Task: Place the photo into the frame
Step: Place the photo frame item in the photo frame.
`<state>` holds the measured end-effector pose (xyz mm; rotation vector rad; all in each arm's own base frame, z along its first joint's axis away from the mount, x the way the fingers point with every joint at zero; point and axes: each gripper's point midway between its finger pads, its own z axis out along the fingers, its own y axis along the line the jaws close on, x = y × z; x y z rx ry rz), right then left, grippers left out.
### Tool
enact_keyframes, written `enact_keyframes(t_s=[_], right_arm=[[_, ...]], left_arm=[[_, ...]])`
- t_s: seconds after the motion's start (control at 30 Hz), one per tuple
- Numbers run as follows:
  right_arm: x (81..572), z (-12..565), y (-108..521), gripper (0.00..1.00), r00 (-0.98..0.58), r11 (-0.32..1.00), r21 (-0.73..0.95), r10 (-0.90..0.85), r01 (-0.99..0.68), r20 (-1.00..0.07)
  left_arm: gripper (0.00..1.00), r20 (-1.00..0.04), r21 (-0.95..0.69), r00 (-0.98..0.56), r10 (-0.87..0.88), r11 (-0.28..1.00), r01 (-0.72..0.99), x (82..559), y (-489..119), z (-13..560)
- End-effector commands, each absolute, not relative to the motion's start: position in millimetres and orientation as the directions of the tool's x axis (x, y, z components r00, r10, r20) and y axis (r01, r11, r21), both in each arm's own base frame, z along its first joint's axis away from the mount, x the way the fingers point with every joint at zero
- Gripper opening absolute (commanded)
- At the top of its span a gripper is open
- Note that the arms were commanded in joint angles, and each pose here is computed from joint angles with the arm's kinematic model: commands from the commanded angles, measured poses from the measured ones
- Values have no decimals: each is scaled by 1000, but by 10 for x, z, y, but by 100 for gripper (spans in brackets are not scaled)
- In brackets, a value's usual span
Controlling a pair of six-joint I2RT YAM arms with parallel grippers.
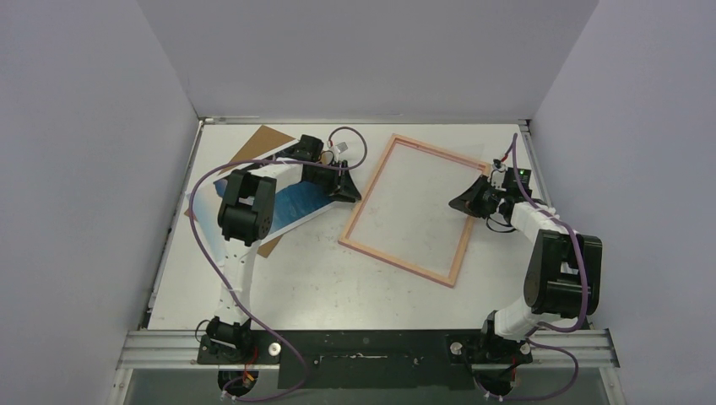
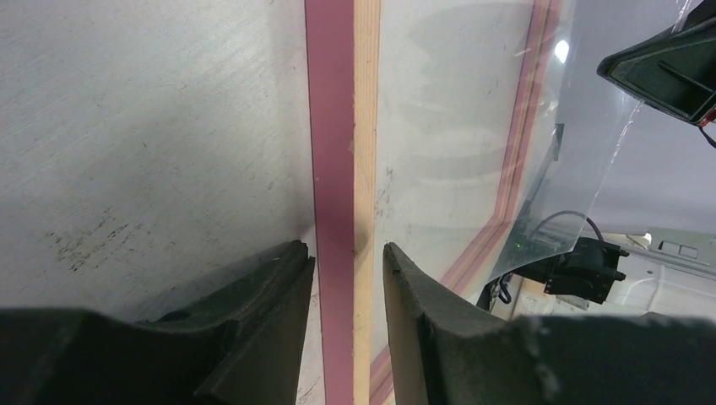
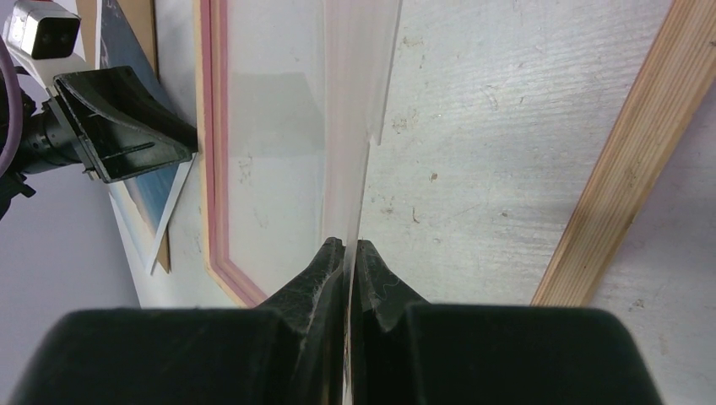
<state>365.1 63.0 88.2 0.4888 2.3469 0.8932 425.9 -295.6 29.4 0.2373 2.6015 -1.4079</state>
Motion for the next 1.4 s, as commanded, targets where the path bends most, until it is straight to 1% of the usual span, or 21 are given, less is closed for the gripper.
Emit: enact_keyframes(t_s=[0.0, 0.1, 0.23, 0.33, 0.4, 0.5, 0.57, 0.73, 0.87, 1.07, 1.37], right_arm=[[3775, 1008, 642, 0, -747, 730, 682, 478, 44, -463], [3771, 1006, 659, 0, -746, 722, 690, 485, 47, -457], [3759, 947, 714, 0, -762, 700, 711, 495, 65, -417], [3753, 938, 726, 0, -762, 703, 708, 495, 69, -418], [3756, 948, 715, 3, -758, 707, 704, 497, 70, -423], [3763, 948, 696, 10, -756, 714, 696, 497, 77, -426], [3768, 958, 676, 11, -751, 721, 688, 499, 82, -434], [3799, 1013, 653, 4, -744, 742, 668, 473, 48, -472], [3838, 1077, 678, 0, -729, 739, 674, 463, 4, -503], [3849, 1194, 701, 0, -695, 732, 680, 466, -46, -548], [3830, 1102, 802, 1, -722, 708, 705, 469, -37, -509]], left_arm=[[36, -212, -791, -975, 69, 574, 213, 4255, -2958, 82], [36, -210, -791, -975, 71, 574, 212, 4245, -2963, 76], [36, -204, -786, -977, 64, 584, 203, 4245, -2966, 67], [36, -218, -769, -974, 68, 603, 214, 4244, -2961, 68], [36, -224, -764, -972, 72, 606, 221, 4244, -2957, 78], [37, -222, -760, -972, 77, 611, 222, 4234, -2954, 74], [37, -224, -753, -971, 76, 619, 223, 4238, -2942, 64], [37, -223, -744, -972, 75, 631, 220, 4242, -2925, 50], [36, -219, -741, -973, 74, 636, 216, 4244, -2919, 39], [35, -214, -739, -974, 72, 641, 209, 4247, -2916, 25], [35, -211, -740, -975, 73, 640, 208, 4232, -2914, 22]])
